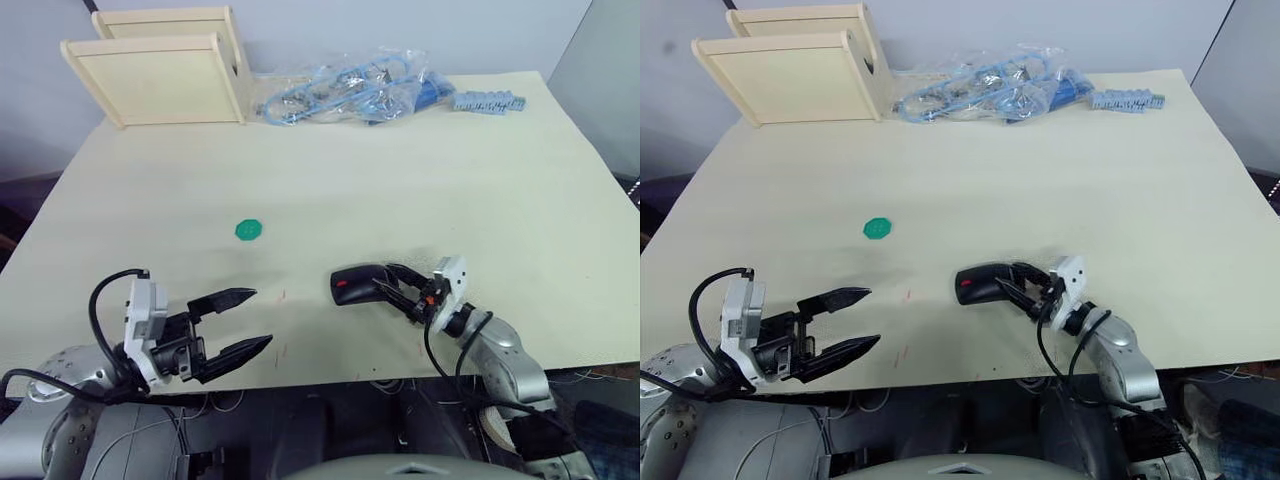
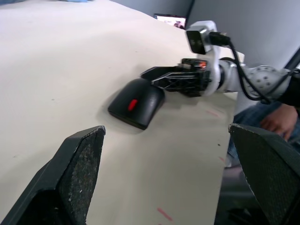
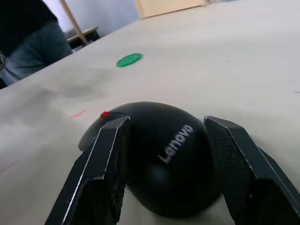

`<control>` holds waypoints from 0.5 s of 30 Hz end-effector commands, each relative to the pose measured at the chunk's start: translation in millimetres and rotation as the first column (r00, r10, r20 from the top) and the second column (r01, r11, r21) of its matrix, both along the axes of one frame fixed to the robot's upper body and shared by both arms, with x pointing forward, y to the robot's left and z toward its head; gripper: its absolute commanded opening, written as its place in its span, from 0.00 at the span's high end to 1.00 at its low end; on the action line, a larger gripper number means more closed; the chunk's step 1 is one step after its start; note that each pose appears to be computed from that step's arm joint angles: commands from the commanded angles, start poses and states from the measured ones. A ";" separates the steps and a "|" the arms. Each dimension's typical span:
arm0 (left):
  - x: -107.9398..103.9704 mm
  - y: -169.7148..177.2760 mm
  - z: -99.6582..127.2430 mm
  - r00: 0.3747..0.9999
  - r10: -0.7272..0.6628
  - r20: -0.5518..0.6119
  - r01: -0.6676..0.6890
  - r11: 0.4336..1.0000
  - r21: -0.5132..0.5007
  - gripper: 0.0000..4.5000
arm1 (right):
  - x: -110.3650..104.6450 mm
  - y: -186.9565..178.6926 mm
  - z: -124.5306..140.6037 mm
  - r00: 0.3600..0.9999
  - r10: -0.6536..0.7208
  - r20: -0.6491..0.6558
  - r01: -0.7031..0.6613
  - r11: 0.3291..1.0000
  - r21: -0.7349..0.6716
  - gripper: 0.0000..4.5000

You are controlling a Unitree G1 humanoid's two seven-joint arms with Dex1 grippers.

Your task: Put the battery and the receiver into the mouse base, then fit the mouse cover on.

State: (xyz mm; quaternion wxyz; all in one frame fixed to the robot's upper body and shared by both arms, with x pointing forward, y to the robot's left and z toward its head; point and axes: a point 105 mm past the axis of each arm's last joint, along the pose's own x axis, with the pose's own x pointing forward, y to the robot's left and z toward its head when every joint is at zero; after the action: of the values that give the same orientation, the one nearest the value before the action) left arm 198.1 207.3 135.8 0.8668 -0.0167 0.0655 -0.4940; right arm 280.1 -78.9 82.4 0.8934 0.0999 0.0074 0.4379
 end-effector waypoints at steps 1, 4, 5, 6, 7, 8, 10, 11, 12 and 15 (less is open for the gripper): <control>4.6 3.5 4.0 0.998 0.056 0.007 -0.056 0.998 -0.008 0.00 | -7.4 -11.9 34.5 0.995 -0.005 0.101 -0.001 0.998 0.062 0.42; 10.7 11.9 0.2 0.988 0.150 -0.021 -0.151 0.988 -0.027 0.00 | -20.2 -36.6 31.3 0.993 0.047 0.111 -0.039 0.996 -0.081 0.42; 12.5 15.2 -1.1 0.983 0.182 -0.029 -0.183 0.983 -0.031 0.00 | -21.2 -49.8 30.5 0.993 0.028 0.119 -0.012 0.992 -0.127 0.42; 13.2 17.5 -2.2 0.978 0.207 -0.037 -0.208 0.978 -0.033 0.00 | -22.0 -61.7 31.1 0.992 0.002 0.130 0.019 0.988 -0.154 0.30; 13.3 19.1 -3.2 0.973 0.227 -0.046 -0.229 0.973 -0.035 0.00 | -24.7 -73.4 31.2 0.990 -0.015 0.140 0.042 0.981 -0.192 0.24; 13.0 19.8 -3.7 0.970 0.239 -0.052 -0.241 0.970 -0.036 0.00 | -27.0 -80.6 31.4 0.989 -0.023 0.148 0.055 0.975 -0.216 0.12; 11.8 20.7 -5.6 0.964 0.257 -0.065 -0.260 0.965 -0.029 0.00 | -33.7 -91.4 28.3 0.991 -0.023 0.133 0.054 0.969 -0.240 0.00; 10.6 21.7 -7.5 0.961 0.268 -0.070 -0.270 0.963 -0.020 0.00 | -36.9 -97.1 26.4 0.991 -0.029 0.128 0.061 0.966 -0.253 0.00; 9.8 22.4 -8.8 0.958 0.276 -0.074 -0.277 0.961 -0.015 0.00 | -39.0 -101.0 25.3 0.991 -0.034 0.126 0.066 0.963 -0.262 0.00; 2.4 31.5 -19.6 0.938 0.333 -0.098 -0.332 0.943 0.025 0.00 | -54.9 -128.5 19.0 0.992 -0.089 0.094 0.114 0.947 -0.301 0.00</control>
State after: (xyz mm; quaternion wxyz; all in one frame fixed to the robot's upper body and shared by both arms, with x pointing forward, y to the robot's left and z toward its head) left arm 203.2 232.7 111.4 0.9263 -0.0652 0.1143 -0.3531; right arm 229.5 -196.0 88.2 0.9153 -0.0385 0.0562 0.3969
